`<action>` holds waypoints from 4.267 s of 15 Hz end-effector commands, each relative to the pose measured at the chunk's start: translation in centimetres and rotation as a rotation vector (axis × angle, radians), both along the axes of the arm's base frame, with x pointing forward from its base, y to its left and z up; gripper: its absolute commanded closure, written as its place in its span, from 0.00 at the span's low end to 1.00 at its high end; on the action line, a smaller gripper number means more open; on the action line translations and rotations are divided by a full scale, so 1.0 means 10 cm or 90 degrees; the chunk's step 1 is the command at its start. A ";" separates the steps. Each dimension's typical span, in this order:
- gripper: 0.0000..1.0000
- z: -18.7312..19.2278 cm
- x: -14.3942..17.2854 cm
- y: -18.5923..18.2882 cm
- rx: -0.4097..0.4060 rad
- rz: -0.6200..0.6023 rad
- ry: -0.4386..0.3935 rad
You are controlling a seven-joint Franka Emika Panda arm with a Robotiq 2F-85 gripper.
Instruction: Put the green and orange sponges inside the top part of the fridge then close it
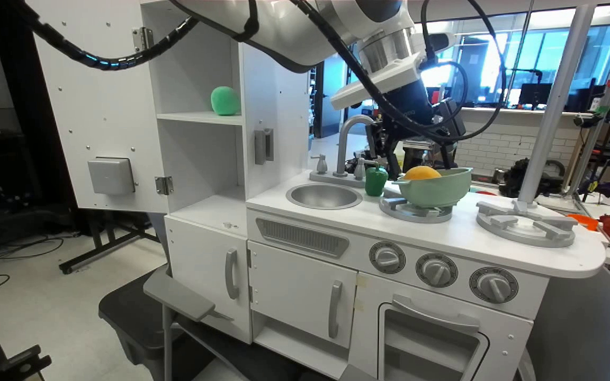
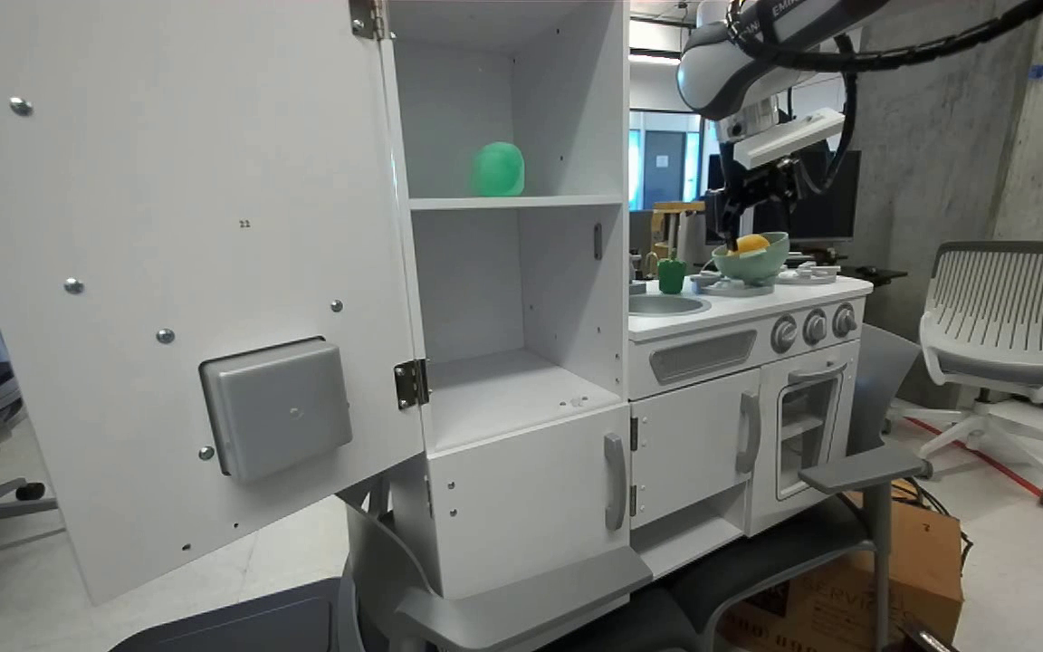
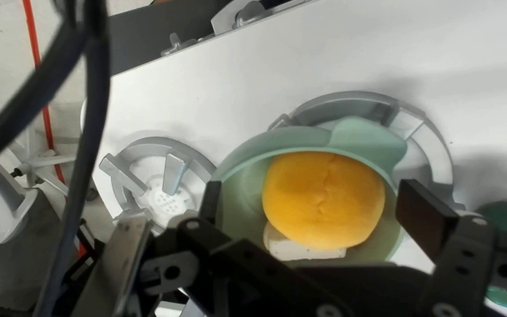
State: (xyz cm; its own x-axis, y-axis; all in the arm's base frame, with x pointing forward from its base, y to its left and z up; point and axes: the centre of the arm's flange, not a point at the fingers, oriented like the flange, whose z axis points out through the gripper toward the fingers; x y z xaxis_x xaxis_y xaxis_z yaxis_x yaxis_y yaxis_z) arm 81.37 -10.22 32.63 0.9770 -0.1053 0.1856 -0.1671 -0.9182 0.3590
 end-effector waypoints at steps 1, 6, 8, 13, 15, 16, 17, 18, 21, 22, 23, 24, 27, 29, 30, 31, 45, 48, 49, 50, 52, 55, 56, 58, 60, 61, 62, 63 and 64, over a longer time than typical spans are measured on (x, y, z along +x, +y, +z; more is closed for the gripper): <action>0.00 0.16 0.74 -0.14 0.007 0.010 -0.036; 0.00 0.17 0.77 -0.22 0.008 0.010 -0.049; 0.00 0.16 0.78 -0.23 0.010 0.008 -0.049; 0.28 0.12 0.78 -0.24 0.013 0.008 -0.048; 0.42 0.12 0.78 -0.23 0.014 0.009 -0.049; 0.51 0.12 0.78 -0.23 0.014 0.009 -0.050; 0.58 0.12 0.78 -0.22 0.014 0.010 -0.050; 0.66 0.12 0.79 -0.22 0.014 0.010 -0.050; 0.88 0.10 0.79 -0.21 0.010 0.008 -0.044; 0.95 0.09 0.79 -0.21 0.008 0.004 -0.039; 1.00 0.09 0.79 -0.21 0.008 0.003 -0.035; 1.00 0.08 0.79 -0.21 0.008 -0.002 -0.032; 0.99 0.17 0.77 -0.22 0.017 -0.010 -0.021; 0.97 0.31 0.73 -0.22 0.028 -0.008 -0.018; 0.97 0.38 0.70 -0.22 0.032 -0.007 -0.021; 0.97 0.47 0.67 -0.21 0.037 -0.010 -0.023; 0.97 2.50 -0.72 0.64 0.070 0.214 0.077; 0.97 2.71 -1.28 0.97 0.055 0.285 0.120; 0.97 2.72 -1.42 1.04 0.047 0.308 0.134; 0.97 2.76 -1.62 1.20 0.038 0.334 0.150; 0.97 2.76 -1.79 1.37 0.019 0.379 0.178; 0.97 2.76 -1.90 1.65 -0.014 0.444 0.211; 0.97 2.77 -1.92 1.76 -0.023 0.463 0.221; 0.97 2.75 -1.95 1.94 -0.038 0.503 0.238; 0.97 2.73 -1.98 2.11 -0.048 0.545 0.262; 0.97 2.72 -2.01 2.19 -0.048 0.564 0.276; 0.97 2.72 -2.05 2.27 -0.052 0.582 0.290; 0.97 2.71 -2.08 2.34 -0.057 0.598 0.301; 0.97 2.71 -2.12 2.42 -0.057 0.612 0.315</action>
